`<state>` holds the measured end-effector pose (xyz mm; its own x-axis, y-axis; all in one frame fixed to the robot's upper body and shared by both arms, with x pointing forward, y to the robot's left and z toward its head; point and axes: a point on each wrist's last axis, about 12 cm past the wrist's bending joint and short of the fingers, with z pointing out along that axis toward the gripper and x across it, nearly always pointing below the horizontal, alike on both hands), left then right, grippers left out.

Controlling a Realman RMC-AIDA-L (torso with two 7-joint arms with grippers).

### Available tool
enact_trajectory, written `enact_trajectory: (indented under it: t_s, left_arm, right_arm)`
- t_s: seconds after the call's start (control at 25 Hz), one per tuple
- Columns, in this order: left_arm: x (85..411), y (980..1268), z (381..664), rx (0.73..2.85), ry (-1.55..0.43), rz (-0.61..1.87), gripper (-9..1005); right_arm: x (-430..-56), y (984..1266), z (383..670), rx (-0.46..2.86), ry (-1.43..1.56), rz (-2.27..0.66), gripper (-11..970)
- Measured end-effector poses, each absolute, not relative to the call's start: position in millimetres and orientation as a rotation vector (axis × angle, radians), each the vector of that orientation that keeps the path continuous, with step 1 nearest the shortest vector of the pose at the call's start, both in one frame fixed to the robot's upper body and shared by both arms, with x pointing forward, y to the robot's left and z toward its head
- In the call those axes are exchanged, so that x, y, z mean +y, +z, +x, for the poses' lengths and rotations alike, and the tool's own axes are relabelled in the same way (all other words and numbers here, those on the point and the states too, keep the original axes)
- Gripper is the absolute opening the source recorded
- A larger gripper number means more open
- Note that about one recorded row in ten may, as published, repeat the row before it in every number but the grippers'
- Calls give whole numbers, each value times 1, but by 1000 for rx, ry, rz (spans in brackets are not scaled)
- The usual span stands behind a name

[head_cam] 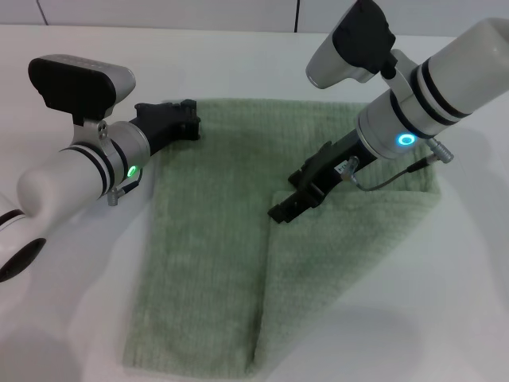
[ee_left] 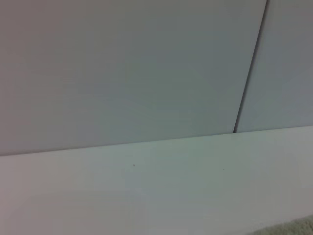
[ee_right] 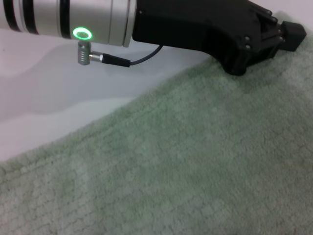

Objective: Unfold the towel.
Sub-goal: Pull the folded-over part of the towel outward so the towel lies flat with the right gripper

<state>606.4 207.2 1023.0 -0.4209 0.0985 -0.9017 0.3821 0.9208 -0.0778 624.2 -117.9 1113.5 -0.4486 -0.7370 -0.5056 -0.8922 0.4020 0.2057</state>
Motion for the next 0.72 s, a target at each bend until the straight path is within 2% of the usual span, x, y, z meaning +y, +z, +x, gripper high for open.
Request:
enact_trajectory:
  t_s: [0.24, 0.44, 0.72]
  left_arm:
    - [207, 1023, 606, 1996, -330, 345, -2]
    - [207, 1023, 606, 1997, -330, 344, -2]
    - [208, 1022, 605, 2000, -331, 338, -2]
  right_arm:
    - [-120, 1113, 625, 2333, 639, -1419, 721]
    - [-120, 1115, 625, 2333, 633, -1430, 468]
    - [-120, 1115, 624, 2335, 635, -1449, 312]
